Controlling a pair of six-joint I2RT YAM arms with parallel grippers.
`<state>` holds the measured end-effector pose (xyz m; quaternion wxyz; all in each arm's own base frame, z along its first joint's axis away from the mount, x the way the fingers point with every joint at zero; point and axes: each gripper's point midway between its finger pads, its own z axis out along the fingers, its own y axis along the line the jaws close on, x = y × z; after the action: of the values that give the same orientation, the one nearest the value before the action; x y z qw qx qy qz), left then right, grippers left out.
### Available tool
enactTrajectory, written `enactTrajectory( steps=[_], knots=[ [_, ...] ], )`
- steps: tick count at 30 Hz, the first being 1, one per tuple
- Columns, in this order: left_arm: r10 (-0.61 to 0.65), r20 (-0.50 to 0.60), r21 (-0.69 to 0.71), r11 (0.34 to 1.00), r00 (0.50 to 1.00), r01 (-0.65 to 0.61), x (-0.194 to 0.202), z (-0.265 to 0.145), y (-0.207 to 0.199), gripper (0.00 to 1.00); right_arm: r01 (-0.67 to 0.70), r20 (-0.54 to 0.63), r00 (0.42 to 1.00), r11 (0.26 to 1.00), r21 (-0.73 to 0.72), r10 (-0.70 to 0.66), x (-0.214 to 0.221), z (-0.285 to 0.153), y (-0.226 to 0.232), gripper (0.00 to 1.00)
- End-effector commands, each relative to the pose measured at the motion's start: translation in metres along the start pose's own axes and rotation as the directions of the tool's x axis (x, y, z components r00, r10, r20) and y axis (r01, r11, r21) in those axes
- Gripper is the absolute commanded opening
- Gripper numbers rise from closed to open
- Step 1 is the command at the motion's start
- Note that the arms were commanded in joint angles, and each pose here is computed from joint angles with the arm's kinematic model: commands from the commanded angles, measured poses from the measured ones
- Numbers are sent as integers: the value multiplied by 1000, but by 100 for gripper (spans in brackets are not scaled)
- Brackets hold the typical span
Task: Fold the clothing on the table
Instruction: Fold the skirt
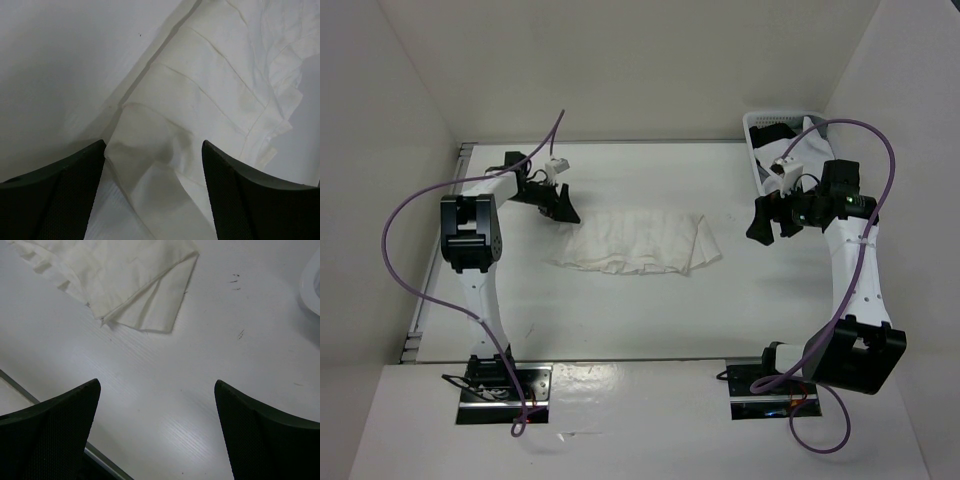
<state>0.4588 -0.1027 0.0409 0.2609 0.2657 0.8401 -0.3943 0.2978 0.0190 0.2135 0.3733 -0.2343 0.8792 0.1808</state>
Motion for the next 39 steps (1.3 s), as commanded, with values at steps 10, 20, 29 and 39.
enactTrajectory(
  steps=[10, 20, 29, 39],
  knots=[
    [-89, -71, -18, 996, 993, 88, 28, 19, 13, 15, -32, 7, 999, 999, -29, 32, 2, 1, 6, 99],
    [-185, 26, -87, 979, 982, 186, 1, -4, 1, 0, -51, -27, 998, 997, -52, 49, 6, 18, 1, 99],
    [-294, 137, -349, 879, 946, 324, 12, -52, 22, 0, -92, -126, 989, 985, -147, 74, 2, 85, -4, 99],
    [-390, 149, -408, 813, 909, 416, 35, -67, 32, 0, -101, -235, 972, 935, -341, 19, -15, 177, 20, 99]
  ],
)
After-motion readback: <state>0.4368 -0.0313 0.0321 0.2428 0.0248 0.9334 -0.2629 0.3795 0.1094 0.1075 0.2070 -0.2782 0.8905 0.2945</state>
